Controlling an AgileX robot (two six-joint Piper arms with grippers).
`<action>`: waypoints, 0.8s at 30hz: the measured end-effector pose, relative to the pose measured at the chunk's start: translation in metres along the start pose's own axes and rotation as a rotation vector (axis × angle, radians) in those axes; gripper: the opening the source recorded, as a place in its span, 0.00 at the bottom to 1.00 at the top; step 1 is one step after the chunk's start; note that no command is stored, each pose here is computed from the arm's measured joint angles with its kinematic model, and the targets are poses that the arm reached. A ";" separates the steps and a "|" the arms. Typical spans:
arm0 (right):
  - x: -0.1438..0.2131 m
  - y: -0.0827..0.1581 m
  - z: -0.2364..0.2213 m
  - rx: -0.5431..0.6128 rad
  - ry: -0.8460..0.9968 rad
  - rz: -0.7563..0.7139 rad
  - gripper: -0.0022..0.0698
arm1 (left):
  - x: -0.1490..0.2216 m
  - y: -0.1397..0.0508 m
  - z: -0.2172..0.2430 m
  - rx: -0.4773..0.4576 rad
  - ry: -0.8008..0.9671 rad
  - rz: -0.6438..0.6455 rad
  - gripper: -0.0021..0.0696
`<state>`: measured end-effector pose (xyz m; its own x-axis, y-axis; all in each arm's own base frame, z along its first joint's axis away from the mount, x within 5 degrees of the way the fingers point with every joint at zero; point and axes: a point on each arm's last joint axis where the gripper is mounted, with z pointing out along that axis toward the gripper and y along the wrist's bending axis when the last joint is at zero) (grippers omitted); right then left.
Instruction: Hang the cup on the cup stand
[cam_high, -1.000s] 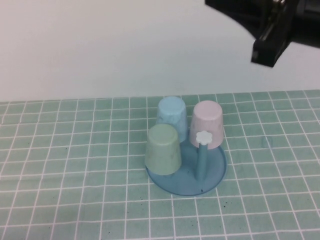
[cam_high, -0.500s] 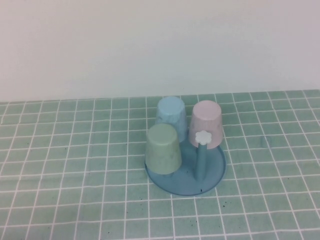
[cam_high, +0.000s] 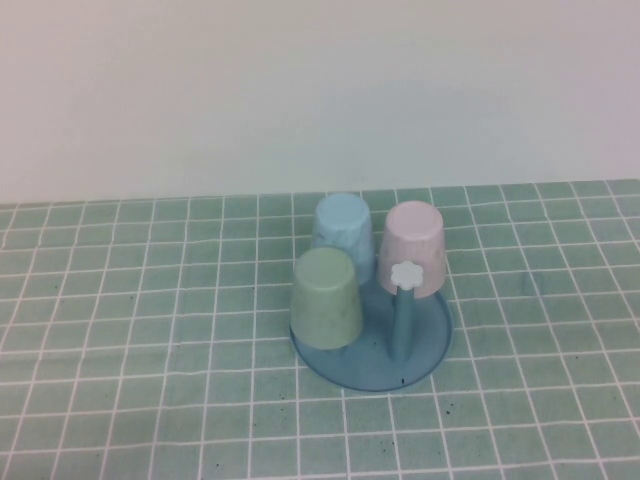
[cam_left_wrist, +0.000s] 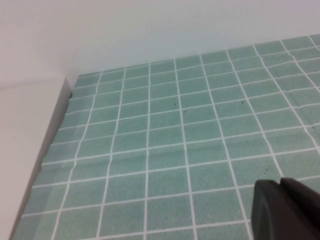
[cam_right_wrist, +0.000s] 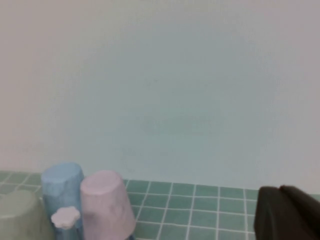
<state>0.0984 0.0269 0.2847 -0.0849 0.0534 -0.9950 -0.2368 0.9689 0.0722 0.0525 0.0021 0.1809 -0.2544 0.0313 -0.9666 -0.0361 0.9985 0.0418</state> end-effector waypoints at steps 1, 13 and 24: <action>0.001 0.000 -0.001 0.002 -0.005 -0.018 0.03 | 0.000 0.000 0.000 0.000 0.000 0.000 0.03; 0.033 -0.016 -0.021 0.137 -0.105 -0.192 0.03 | 0.000 0.000 0.000 0.000 0.000 0.000 0.03; 0.085 -0.023 -0.034 0.226 -0.077 -0.054 0.03 | 0.000 0.000 0.000 0.000 0.000 0.000 0.03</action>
<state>0.0639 0.0009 0.2008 -0.0019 0.0100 -0.9999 -0.0154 0.9998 0.0100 0.0525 0.0021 0.1809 -0.2544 0.0313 -0.9666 -0.0361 0.9985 0.0418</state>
